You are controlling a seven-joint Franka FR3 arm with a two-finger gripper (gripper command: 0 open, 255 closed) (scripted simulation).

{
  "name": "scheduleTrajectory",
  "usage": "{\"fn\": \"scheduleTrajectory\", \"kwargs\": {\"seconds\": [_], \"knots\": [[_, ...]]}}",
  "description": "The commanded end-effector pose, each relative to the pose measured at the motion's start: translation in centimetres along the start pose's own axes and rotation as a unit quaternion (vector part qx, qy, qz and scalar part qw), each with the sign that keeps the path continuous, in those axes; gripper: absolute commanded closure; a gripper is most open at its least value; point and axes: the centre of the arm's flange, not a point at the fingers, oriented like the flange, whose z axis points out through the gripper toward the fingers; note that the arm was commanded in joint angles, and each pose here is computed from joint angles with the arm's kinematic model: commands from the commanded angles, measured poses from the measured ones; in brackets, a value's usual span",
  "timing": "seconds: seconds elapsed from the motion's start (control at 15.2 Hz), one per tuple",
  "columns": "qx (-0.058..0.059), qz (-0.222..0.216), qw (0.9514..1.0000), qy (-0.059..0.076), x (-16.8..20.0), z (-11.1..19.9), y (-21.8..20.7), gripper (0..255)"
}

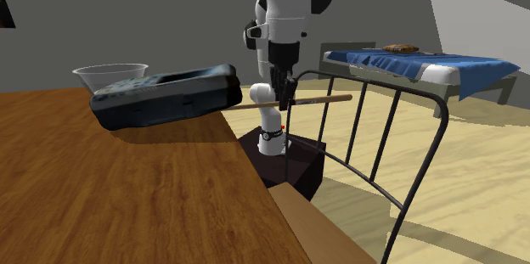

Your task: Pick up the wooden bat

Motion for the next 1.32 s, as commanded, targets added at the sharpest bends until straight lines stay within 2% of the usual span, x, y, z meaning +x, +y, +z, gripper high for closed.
{"fn": "scheduleTrajectory", "kwargs": {"seconds": [0.0,0.13,1.12,1.25], "knots": [[0.0,0.0,1.0,0.0,0.0,0.0,0.0,255],[0.0,0.0,1.0,0.0,-0.1,0.0,0.0,255],[0.0,0.0,1.0,0.0,-0.3,-7.8,0.9,255],[0.0,0.0,1.0,0.0,-0.3,-7.9,1.0,255]]}}
